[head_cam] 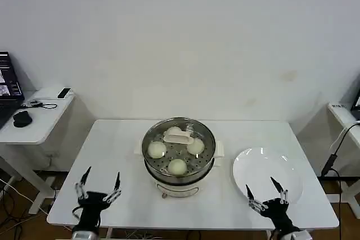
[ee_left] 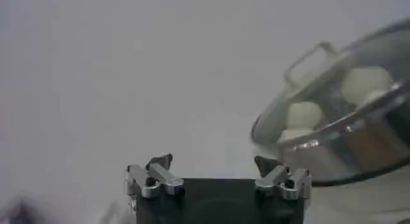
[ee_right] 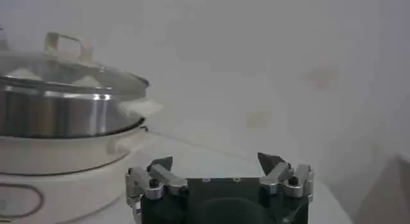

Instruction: Take steamed baozi put them in steamer then cover it.

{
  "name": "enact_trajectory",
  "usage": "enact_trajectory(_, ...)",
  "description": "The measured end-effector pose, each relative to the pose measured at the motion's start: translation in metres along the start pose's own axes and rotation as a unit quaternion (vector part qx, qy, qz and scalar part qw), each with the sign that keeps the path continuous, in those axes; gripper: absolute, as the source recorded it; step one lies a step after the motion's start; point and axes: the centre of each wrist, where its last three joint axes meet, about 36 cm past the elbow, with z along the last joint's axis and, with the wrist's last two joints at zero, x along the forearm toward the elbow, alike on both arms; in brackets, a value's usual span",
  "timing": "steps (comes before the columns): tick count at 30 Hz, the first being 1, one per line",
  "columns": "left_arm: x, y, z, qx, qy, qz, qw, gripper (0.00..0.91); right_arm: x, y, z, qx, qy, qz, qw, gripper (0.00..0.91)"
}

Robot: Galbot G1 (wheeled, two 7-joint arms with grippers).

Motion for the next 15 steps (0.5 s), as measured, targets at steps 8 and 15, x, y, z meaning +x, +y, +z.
enact_trajectory(8,0.028,0.002,0.021,0.083,0.034,-0.03,0.995,0.907,0.01,0.004,0.008,-0.01,0.01,-0.019,1.0,0.907)
enact_trajectory(15,0.04,0.004,0.024,0.117,0.043,-0.045,0.991,0.907,0.017,0.013,0.008,-0.02,0.017,-0.022,0.999,0.907)
